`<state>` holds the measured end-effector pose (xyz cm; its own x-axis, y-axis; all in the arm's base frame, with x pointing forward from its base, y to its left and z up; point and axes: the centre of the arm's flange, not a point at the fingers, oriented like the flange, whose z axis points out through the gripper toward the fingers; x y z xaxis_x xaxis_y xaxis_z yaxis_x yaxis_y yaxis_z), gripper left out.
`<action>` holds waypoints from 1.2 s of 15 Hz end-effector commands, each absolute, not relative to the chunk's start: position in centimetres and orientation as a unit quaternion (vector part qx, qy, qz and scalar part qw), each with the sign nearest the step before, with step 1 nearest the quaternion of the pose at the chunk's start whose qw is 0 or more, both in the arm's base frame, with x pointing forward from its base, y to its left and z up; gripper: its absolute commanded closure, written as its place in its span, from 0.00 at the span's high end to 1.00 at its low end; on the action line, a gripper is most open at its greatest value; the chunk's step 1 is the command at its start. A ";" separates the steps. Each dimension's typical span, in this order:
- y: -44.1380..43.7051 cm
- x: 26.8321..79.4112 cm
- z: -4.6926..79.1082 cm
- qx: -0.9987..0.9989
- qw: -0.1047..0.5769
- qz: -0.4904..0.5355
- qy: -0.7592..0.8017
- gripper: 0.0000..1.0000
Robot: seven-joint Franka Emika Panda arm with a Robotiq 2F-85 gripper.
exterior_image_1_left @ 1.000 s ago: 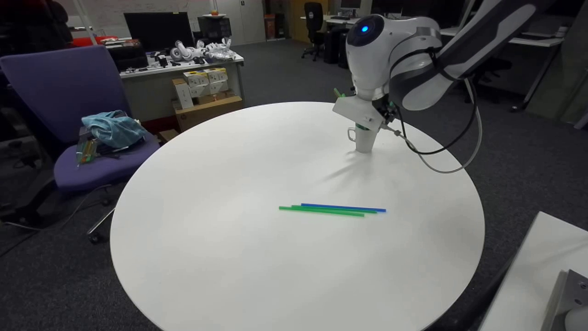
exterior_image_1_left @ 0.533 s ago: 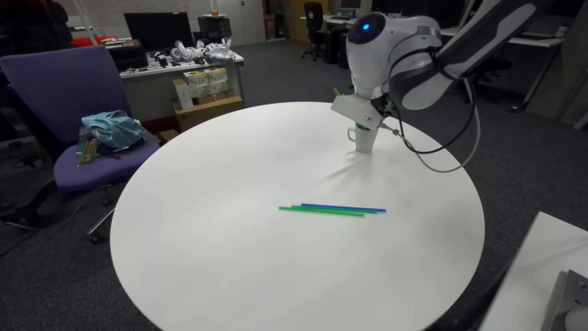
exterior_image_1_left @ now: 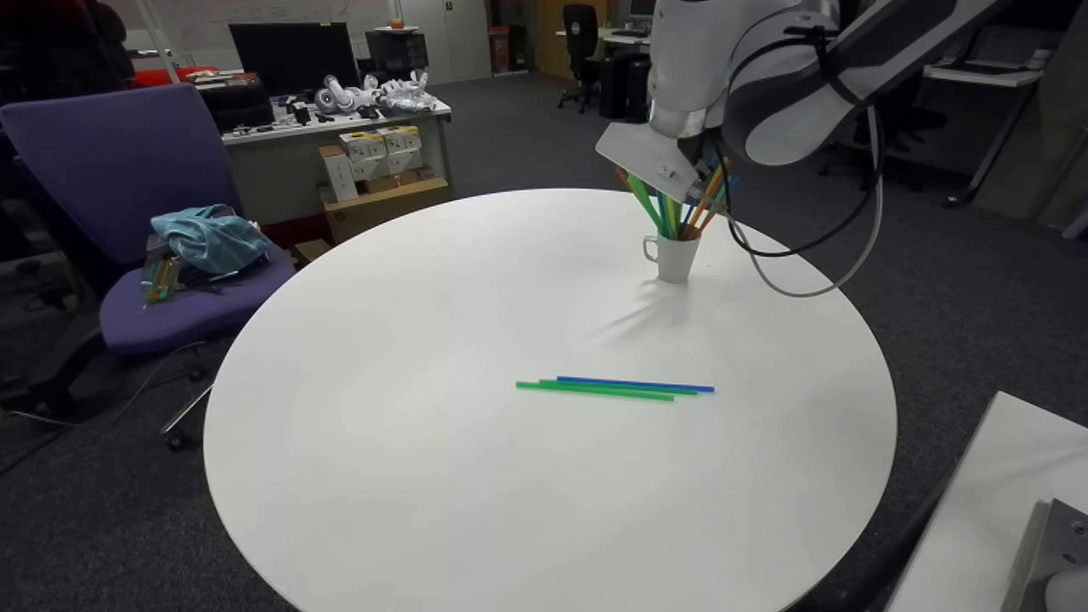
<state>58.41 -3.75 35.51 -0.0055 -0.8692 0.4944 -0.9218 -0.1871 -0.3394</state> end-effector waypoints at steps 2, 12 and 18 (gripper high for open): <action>-1.5 56.6 39.7 0.709 0.021 0.257 -0.657 0.00; 6.0 55.0 43.2 0.726 0.147 0.266 -0.617 0.00; 8.7 58.3 34.9 0.793 0.234 0.159 -0.539 0.00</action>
